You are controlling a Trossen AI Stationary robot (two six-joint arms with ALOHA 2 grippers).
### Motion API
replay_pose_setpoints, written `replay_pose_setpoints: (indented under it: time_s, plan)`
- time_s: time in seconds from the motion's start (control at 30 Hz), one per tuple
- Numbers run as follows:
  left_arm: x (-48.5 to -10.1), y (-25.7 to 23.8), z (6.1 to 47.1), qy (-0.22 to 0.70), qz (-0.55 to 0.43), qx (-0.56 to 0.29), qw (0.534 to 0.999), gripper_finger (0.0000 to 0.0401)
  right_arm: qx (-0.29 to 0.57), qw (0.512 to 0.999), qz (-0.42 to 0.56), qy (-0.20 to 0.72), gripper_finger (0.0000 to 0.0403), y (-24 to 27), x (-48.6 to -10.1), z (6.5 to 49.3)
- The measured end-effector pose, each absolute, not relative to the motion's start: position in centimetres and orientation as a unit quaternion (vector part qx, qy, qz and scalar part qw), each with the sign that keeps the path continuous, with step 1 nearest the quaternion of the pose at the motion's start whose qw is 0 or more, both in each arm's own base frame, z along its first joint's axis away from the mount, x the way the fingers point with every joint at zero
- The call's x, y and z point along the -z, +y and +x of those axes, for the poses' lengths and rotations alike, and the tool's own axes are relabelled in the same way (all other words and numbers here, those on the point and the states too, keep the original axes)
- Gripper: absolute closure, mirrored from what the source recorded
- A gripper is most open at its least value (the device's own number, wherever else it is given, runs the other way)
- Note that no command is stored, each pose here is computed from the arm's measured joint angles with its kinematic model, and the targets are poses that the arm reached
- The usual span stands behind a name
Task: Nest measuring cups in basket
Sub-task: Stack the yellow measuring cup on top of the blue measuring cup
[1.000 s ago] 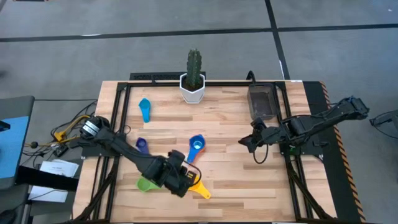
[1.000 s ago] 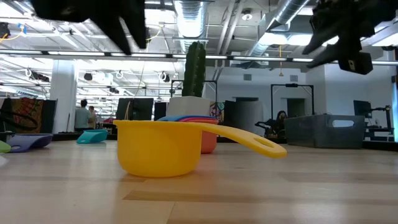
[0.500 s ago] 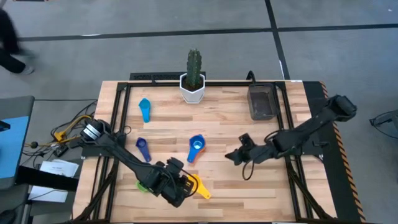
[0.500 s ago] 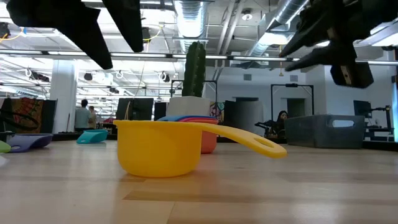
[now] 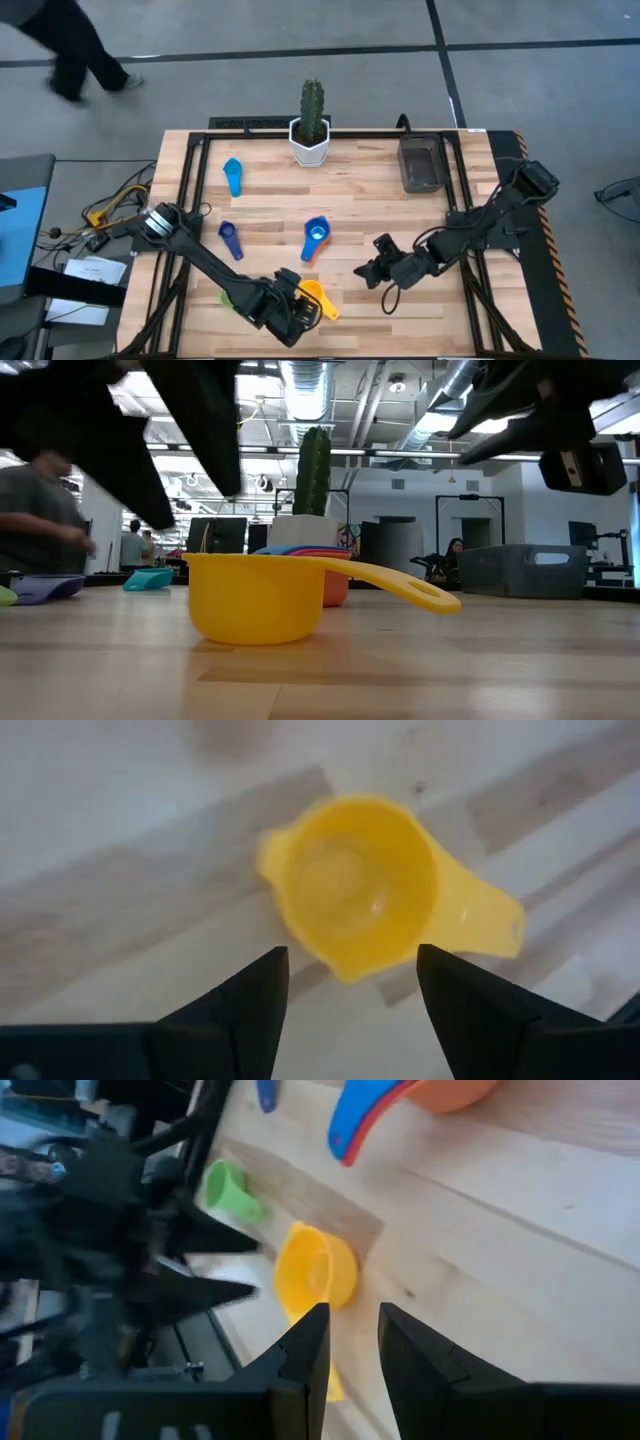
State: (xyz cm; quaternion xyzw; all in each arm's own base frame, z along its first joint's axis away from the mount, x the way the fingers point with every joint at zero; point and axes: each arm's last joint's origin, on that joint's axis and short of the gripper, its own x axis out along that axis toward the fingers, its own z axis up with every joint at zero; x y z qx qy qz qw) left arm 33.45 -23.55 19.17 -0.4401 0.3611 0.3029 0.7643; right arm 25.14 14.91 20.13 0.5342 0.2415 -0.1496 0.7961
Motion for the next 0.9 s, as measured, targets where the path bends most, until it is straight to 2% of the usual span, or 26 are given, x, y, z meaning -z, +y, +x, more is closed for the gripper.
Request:
replay_pose_setpoints:
  time_s: [0.23, 0.9]
  plan:
    - [-16.6, -23.6, 34.3, 0.384, -0.447, -0.32, 0.742, 0.0191, 0.138, 0.799, 0.532, 0.244, 0.029, 15.3, -20.9, 24.4]
    - [-18.6, -23.1, 35.2, 0.394, -0.401, -0.307, 0.768, 0.0191, 0.134, 0.799, 0.526, 0.259, 0.029, 15.4, -21.1, 23.9]
